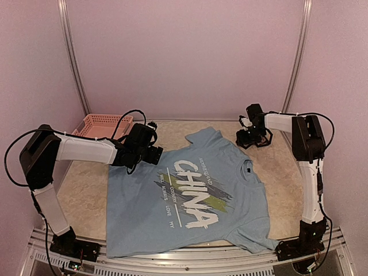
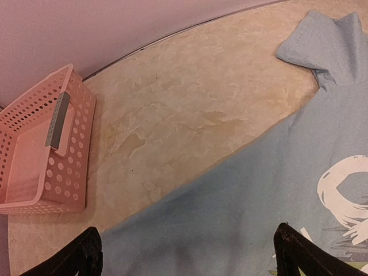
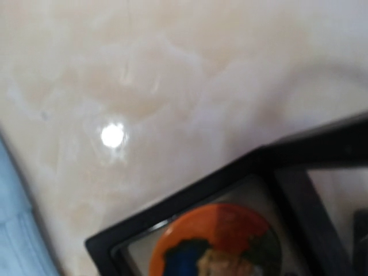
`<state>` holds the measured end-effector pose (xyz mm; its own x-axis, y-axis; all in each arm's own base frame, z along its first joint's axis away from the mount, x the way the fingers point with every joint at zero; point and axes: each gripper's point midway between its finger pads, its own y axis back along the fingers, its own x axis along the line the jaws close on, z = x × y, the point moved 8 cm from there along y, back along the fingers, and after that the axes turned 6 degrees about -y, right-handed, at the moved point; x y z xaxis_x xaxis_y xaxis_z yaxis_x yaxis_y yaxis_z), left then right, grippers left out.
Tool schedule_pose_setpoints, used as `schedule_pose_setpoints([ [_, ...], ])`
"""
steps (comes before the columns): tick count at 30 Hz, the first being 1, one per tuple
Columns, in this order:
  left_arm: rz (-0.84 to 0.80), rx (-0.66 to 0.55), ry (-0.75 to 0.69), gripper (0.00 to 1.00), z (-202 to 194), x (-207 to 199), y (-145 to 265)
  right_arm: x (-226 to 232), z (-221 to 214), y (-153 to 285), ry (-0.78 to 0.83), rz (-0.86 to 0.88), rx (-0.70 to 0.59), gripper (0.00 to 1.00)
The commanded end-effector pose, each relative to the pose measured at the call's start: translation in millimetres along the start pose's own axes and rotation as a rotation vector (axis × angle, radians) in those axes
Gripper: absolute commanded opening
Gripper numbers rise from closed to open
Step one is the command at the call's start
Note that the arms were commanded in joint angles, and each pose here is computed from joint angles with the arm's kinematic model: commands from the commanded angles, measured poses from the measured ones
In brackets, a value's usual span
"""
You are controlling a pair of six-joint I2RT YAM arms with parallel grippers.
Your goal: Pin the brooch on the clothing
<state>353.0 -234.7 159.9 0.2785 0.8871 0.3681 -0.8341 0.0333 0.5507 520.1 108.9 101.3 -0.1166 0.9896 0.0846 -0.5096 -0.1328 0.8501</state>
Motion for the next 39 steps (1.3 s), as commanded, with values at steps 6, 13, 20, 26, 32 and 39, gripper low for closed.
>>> schedule_pose_setpoints([
  [6, 0.0, 0.022, -0.027, 0.99, -7.8, -3.6, -2.0, -5.9, 7.7, -10.4, 0.014, -0.022, -0.027, 0.71],
  [13, 0.0, 0.023, -0.027, 0.99, -7.7, -4.0, -2.8, -4.7, 27.3, 11.1, 0.036, -0.037, -0.128, 0.75],
  [20, -0.002, 0.031, -0.033, 0.99, -10.4, -5.1, -4.9, -7.7, 32.2, -1.1, 0.034, -0.075, -0.116, 0.76],
  [26, -0.002, 0.039, -0.037, 0.99, -13.0, -6.0, -6.9, -7.0, 33.0, -11.3, 0.036, -0.066, -0.094, 0.77],
  [32, -0.005, 0.045, -0.038, 0.99, -15.5, -6.5, -8.0, -7.0, 18.5, -23.6, 0.04, -0.047, -0.037, 0.74],
  [39, -0.008, 0.046, -0.039, 0.99, -15.8, -6.7, -8.6, -9.0, 7.0, -38.7, 0.032, -0.037, 0.015, 0.67],
])
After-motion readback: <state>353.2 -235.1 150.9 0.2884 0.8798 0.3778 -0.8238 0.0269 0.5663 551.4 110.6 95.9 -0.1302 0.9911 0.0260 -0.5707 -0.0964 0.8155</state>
